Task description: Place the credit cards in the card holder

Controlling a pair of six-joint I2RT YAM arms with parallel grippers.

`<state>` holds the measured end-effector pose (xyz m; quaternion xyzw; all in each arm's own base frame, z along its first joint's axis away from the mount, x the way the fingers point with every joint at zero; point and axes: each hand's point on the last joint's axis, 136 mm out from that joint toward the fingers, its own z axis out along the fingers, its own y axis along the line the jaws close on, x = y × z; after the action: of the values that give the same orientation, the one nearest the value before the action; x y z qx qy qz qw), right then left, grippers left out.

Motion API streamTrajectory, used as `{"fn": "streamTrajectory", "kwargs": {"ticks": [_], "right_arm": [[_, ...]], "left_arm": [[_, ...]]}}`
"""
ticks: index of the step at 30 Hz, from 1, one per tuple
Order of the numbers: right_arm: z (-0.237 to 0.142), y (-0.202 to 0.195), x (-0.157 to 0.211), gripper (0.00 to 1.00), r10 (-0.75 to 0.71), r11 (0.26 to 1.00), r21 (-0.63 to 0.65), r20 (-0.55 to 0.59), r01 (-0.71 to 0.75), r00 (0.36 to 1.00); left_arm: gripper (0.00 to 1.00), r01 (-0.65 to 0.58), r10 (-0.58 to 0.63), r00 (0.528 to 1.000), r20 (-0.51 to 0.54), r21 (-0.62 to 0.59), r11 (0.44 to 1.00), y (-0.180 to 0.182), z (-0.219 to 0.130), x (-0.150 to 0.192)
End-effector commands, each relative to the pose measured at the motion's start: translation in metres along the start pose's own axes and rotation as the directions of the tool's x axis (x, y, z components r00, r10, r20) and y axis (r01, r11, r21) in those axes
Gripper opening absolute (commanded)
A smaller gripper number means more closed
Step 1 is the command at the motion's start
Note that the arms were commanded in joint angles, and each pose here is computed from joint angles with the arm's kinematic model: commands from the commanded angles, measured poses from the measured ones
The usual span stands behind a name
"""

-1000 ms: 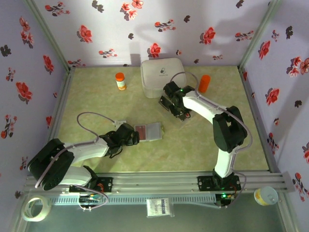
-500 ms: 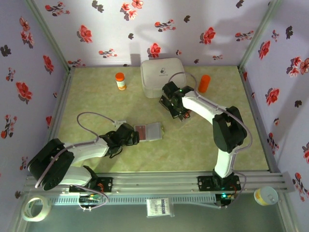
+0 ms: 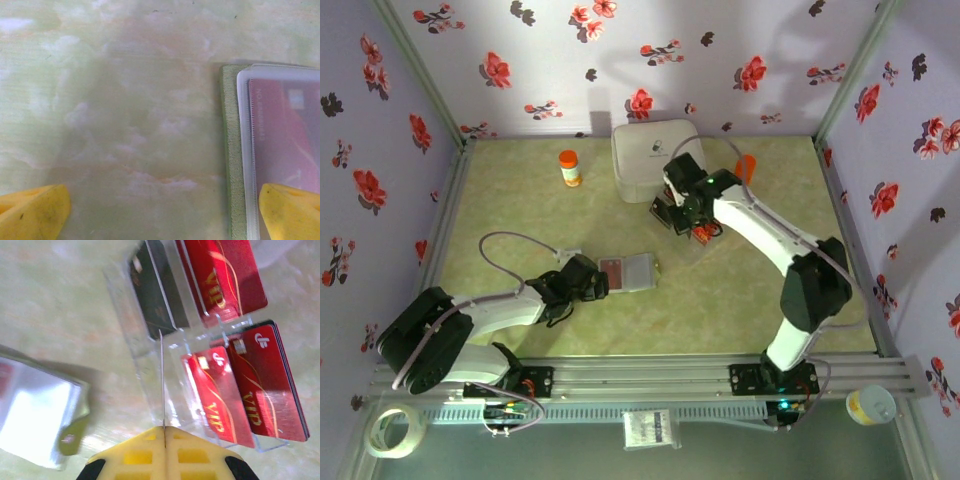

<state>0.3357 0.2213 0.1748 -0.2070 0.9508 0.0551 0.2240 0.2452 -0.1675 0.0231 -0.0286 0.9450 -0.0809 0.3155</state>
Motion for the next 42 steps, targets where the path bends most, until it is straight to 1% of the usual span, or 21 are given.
{"fn": "streamTrajectory", "kwargs": {"ticks": [1,3,5,6,9,12,18,23,27,42], "right_arm": [[-0.009,0.038,-0.004,0.00,0.125,0.973,-0.204,0.065,-0.109,0.990],[-0.004,0.057,-0.006,0.00,0.213,0.932,-0.318,0.096,-0.173,0.972],[0.001,0.075,-0.006,0.00,0.309,0.869,-0.436,0.112,-0.233,0.944],[0.003,0.086,-0.009,0.00,0.359,0.824,-0.505,0.118,-0.255,0.926],[0.017,0.104,-0.003,0.00,0.456,0.735,-0.608,0.114,-0.302,0.883],[0.028,0.117,0.006,0.00,0.497,0.693,-0.649,0.113,-0.315,0.860],[0.050,0.126,0.022,0.00,0.572,0.626,-0.693,0.098,-0.357,0.814],[0.068,0.126,0.035,0.00,0.599,0.610,-0.695,0.089,-0.382,0.795],[0.075,0.121,0.044,0.00,0.620,0.604,-0.690,0.093,-0.398,0.779],[0.094,0.115,0.064,0.00,0.616,0.626,-0.649,0.072,-0.432,0.784]], "left_arm": [[0.99,-0.003,-0.001,0.997,-0.076,-0.054,0.999,0.019,0.007,0.024],[0.99,-0.004,0.000,0.997,-0.079,-0.057,0.998,0.020,0.007,0.025],[0.99,-0.005,0.000,0.997,-0.081,-0.059,0.998,0.020,0.006,0.025],[0.99,-0.008,0.003,0.996,-0.084,-0.061,0.998,0.021,0.006,0.025],[0.99,-0.010,0.004,0.996,-0.086,-0.065,0.998,0.021,0.006,0.025],[0.99,-0.012,0.006,0.996,-0.089,-0.070,0.998,0.022,0.005,0.026],[0.98,-0.014,0.006,0.995,-0.099,-0.085,0.996,0.025,0.007,0.028],[0.98,-0.018,0.008,0.994,-0.108,-0.097,0.995,0.026,0.006,0.029],[0.99,-0.021,0.009,0.994,-0.112,-0.104,0.994,0.028,0.006,0.030],[0.98,-0.024,0.011,0.993,-0.119,-0.110,0.994,0.029,0.006,0.032]]}}
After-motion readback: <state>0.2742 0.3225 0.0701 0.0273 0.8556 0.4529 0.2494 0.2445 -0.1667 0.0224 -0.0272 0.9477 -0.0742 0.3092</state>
